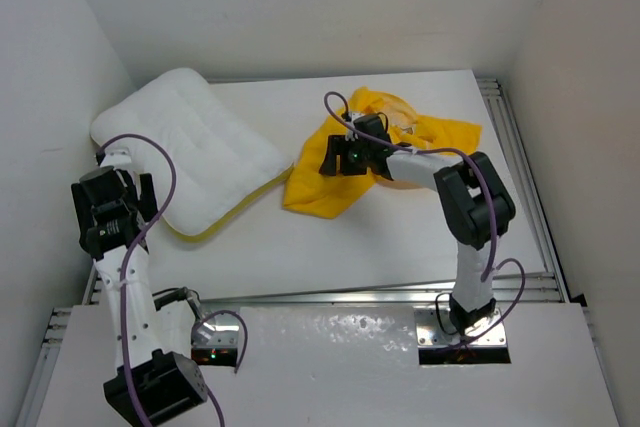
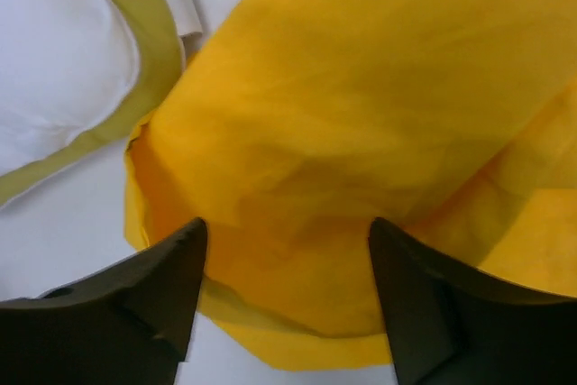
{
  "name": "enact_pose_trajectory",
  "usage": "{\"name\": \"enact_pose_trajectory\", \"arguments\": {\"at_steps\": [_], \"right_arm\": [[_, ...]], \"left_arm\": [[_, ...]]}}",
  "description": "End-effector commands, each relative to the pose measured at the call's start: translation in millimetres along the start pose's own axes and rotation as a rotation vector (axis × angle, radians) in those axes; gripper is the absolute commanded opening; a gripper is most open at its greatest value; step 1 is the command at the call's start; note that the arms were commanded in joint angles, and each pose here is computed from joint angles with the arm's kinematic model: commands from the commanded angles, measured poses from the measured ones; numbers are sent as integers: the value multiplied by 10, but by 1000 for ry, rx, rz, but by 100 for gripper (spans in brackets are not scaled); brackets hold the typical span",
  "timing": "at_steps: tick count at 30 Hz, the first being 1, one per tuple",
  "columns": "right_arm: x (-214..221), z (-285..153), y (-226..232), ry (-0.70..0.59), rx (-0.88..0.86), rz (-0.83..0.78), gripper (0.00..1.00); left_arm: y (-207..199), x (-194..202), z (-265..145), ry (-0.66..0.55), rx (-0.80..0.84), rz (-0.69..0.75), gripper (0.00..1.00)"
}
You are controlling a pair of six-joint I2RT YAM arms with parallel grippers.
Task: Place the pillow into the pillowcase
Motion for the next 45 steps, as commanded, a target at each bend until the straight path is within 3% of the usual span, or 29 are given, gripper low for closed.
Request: {"name": "enact_pose_trajectory", "arguments": {"at_steps": [1, 5, 6, 8, 19, 20, 22, 23, 26, 27, 32, 34, 36, 37, 40, 44, 45], "right_arm": [[-233, 112, 77, -58, -73, 135, 64], [-190, 92, 100, -27, -85, 163, 35], [-167, 73, 105, -22, -89, 159, 19], [-168, -21, 134, -29, -99, 142, 0], [-368, -726, 191, -272, 34, 136, 0], [-320, -714, 167, -263, 55, 154, 6], [-265, -765, 119, -249, 126, 201, 46], [-235, -764, 103, -235, 145, 215, 72], [-112, -662, 52, -163, 185, 277, 87], [-108, -623, 56, -152, 176, 294, 97], [20, -346, 65, -97, 120, 406, 98], [56, -265, 55, -79, 112, 426, 90], [90, -145, 64, -60, 69, 440, 72], [41, -98, 88, -86, 36, 447, 43], [-109, -17, 174, -139, -80, 462, 0], [-799, -250, 192, -375, -148, 381, 0], [-982, -322, 100, -451, -90, 389, 0]], "left_arm": [[27, -35, -19, -27, -22, -4, 100], [24, -46, -24, -30, -19, -4, 100], [25, -37, -15, -27, -20, -4, 100], [19, -38, -6, -24, -17, -1, 100], [10, -69, 51, -9, -11, 11, 100], [11, -67, 48, -9, -11, 12, 100], [10, -66, 48, -11, -10, 14, 100], [7, -69, 49, -13, -7, 16, 100], [1, -73, 53, -16, -2, 17, 100], [-1, -70, 53, -15, 0, 17, 100], [5, -71, 39, -12, -3, 18, 100], [13, -62, 30, -8, -9, 20, 100], [16, -47, 34, -2, -11, 22, 100], [14, -50, 34, -4, -11, 22, 100], [19, -45, 39, 1, -15, 24, 100], [30, -44, 34, 2, -25, 31, 100], [36, -42, 29, 3, -31, 31, 100]]}}
Point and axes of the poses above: each gripper's point midway between its finger pads, its own z axis out along the fingers, its own y axis along the line the jaws close on, x = y × z, the point moved 8 cm from there along -z, back along the fingers, and after that the axes turned 13 degrees about -z, right-handed, at the moved point
